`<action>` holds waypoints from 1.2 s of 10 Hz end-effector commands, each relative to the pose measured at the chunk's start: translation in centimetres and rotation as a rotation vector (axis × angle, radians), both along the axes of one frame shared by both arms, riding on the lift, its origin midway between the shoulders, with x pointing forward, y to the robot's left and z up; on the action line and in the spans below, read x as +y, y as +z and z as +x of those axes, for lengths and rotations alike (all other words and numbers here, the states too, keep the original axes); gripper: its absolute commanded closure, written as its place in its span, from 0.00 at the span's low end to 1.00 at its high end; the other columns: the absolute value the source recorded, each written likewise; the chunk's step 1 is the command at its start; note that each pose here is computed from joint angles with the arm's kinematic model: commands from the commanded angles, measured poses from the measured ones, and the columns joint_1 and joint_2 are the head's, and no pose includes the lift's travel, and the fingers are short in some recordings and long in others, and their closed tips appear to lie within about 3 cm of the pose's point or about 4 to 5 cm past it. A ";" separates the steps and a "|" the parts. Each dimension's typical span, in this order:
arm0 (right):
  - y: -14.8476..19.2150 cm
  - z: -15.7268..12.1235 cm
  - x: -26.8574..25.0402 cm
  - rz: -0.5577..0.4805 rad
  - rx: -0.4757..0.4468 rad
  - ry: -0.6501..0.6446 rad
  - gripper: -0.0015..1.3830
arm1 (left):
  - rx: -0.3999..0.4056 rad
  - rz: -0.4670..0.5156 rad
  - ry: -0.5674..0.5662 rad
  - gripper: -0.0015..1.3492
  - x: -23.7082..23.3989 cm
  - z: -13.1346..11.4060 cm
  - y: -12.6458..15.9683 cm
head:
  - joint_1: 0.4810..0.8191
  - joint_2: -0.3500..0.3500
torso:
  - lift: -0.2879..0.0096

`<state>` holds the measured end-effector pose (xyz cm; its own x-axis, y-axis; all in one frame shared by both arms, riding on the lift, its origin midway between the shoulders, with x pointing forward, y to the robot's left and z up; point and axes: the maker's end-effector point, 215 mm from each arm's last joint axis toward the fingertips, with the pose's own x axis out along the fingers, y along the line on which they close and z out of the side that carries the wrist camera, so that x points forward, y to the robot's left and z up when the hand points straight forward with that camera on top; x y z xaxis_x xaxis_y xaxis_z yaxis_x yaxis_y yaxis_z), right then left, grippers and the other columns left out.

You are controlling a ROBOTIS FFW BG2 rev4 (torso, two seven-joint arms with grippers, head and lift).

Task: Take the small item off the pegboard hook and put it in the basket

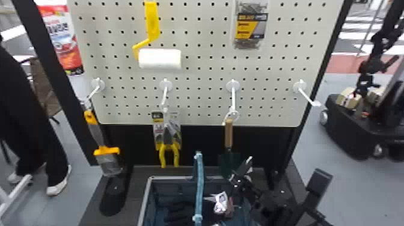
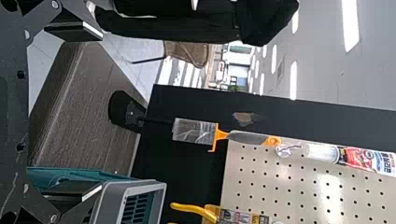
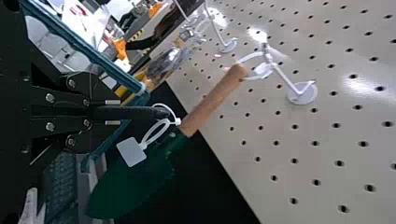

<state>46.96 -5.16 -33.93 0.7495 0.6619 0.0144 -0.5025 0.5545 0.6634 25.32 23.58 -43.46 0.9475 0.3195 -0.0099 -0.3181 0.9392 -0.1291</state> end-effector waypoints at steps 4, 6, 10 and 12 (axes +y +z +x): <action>-4.4 -1.2 3.0 0.005 0.083 0.075 0.87 | 0.000 -0.001 -0.003 0.13 -0.2 0.1 -0.1 | 0.20 0.50 | 0.63; -5.7 -0.8 2.8 -0.007 0.093 0.076 0.87 | -0.001 -0.002 -0.004 0.13 -0.3 0.1 -0.1 | 0.20 0.50 | 0.63; -7.0 0.0 2.3 -0.022 0.101 0.079 0.74 | -0.002 -0.005 -0.002 0.13 -0.3 0.1 -0.1 | 0.20 0.50 | 0.63; -5.6 1.0 2.1 -0.034 0.058 0.085 0.13 | -0.002 -0.005 -0.002 0.13 -0.3 0.1 -0.1 | 0.20 0.50 | 0.63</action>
